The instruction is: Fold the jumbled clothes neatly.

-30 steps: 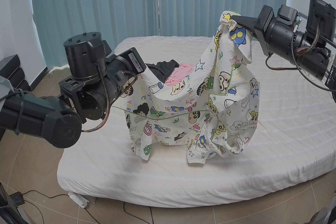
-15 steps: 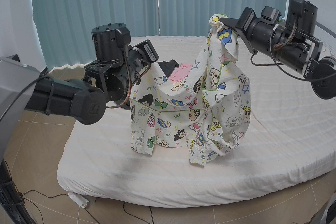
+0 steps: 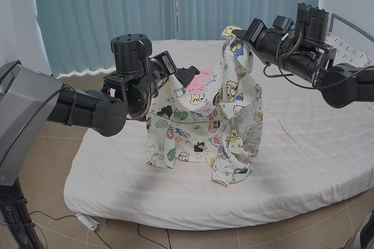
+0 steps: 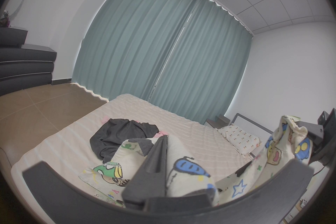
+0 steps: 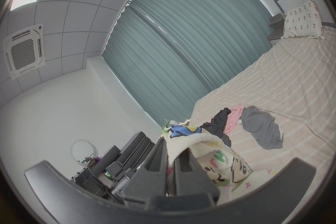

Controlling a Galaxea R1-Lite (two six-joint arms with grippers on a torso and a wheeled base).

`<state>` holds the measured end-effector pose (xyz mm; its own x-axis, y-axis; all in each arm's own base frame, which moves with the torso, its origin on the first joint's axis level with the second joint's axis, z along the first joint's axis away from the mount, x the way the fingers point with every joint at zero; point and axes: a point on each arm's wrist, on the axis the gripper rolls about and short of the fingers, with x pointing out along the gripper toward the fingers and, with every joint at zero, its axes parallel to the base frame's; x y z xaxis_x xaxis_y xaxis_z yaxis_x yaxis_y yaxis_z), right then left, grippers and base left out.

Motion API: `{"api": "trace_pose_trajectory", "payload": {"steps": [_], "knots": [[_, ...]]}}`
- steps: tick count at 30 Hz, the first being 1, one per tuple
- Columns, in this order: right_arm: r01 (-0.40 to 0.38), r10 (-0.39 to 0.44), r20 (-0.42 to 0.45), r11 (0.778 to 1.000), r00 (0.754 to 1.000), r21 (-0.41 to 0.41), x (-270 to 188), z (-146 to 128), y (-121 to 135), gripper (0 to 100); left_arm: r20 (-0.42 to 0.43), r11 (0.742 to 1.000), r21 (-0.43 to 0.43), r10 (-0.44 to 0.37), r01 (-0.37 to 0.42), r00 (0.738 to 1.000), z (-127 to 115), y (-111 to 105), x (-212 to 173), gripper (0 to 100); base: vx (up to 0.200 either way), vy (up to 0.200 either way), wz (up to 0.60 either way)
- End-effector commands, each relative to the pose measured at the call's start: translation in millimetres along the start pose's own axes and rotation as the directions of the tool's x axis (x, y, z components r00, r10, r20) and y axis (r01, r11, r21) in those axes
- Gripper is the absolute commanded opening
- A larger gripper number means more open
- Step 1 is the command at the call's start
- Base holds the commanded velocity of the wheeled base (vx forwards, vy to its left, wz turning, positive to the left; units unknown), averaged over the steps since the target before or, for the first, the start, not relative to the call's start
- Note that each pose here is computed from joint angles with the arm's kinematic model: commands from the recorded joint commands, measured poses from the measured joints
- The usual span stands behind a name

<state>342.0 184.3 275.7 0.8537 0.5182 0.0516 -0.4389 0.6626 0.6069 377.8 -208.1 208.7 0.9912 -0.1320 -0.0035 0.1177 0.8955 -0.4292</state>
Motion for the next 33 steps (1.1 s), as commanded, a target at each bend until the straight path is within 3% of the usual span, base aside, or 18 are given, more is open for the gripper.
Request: {"api": "trace_pose_trajectory", "payload": {"steps": [1,9,33], "knots": [[0.009,-0.009,-0.01,1.0,1.0,0.001,4,-4,-4,0,-0.009,1.0,0.003,0.003,-0.003,1.0,-4,1,2,0,0.0,-0.2,0.0],[0.013,-0.013,0.01,1.0,1.0,0.002,-3,3,-2,0,-0.024,1.0,0.005,-0.01,0.01,1.0,-10,-5,-2,0,0.0,-0.2,0.0],[0.015,-0.014,0.112,1.0,0.994,-0.007,-44,44,2,0,-0.014,0.992,-0.03,-0.124,0.124,0.992,-8,-48,-23,0,0.0,-0.2,0.0]]}}
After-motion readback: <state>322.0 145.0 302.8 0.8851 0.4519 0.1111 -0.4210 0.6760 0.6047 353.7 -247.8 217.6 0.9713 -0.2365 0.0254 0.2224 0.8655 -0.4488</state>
